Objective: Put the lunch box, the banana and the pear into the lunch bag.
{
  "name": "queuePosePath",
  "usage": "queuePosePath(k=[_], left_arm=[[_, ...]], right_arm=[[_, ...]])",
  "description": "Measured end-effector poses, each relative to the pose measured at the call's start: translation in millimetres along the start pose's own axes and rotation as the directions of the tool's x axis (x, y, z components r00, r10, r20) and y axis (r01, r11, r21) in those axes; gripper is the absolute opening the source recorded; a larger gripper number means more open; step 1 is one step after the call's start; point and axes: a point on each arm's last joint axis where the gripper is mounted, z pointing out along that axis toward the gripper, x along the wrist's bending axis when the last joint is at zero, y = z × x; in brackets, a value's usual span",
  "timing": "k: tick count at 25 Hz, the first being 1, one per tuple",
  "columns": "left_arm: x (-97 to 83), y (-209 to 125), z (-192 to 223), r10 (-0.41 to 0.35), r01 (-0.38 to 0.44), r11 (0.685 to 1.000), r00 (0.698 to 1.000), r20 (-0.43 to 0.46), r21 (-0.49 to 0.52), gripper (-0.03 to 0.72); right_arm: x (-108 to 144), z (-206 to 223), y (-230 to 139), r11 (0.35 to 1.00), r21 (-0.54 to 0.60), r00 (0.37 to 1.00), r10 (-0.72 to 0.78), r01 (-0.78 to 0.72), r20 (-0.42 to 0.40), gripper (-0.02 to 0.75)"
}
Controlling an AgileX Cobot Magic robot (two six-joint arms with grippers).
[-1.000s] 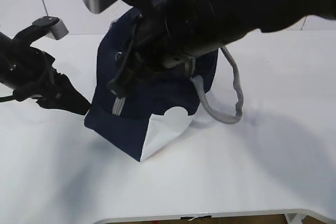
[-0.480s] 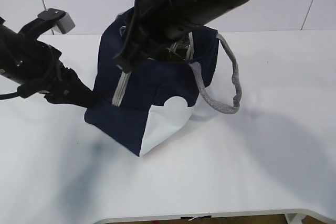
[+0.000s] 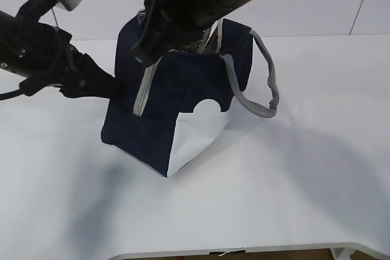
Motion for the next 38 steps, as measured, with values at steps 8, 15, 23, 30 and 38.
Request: queuePosePath(k=[8, 15, 23, 30, 38], left_arm=[[-3.9, 4, 0, -0.002, 0.004, 0.999, 0.999, 0.041, -0.044, 0.329], [-4.1, 5, 0, 0.015, -0.013, 0.999, 0.999, 0.038, -0.052, 0.103], [-7.9, 5, -2, 0.027, -0.024, 0.999, 0.997, 0.068, -0.045, -0.012], [-11.9, 6, -7, 0.05, -0.047, 0.998, 0.996, 0.073, -0.044, -0.013], [-13.0, 6, -8, 0.061, -0.058, 0.997, 0.995, 0.076, -0.04, -0.014]], right_arm=[[0, 0, 0, 1.0, 0.0, 1.0, 0.0, 0.0, 0.001, 0.018], [0, 0, 0, 1.0, 0.0, 1.0, 0.0, 0.0, 0.001, 0.018], [-3, 0, 0, 0.999, 0.006, 0.999, -0.037, 0.037, 0.026, 0.018], [-15, -10, 12, 0.994, -0.011, 0.989, -0.105, 0.107, 0.106, 0.018], [-27, 1, 10, 0.976, 0.061, 0.947, -0.216, 0.207, 0.239, 0.018]])
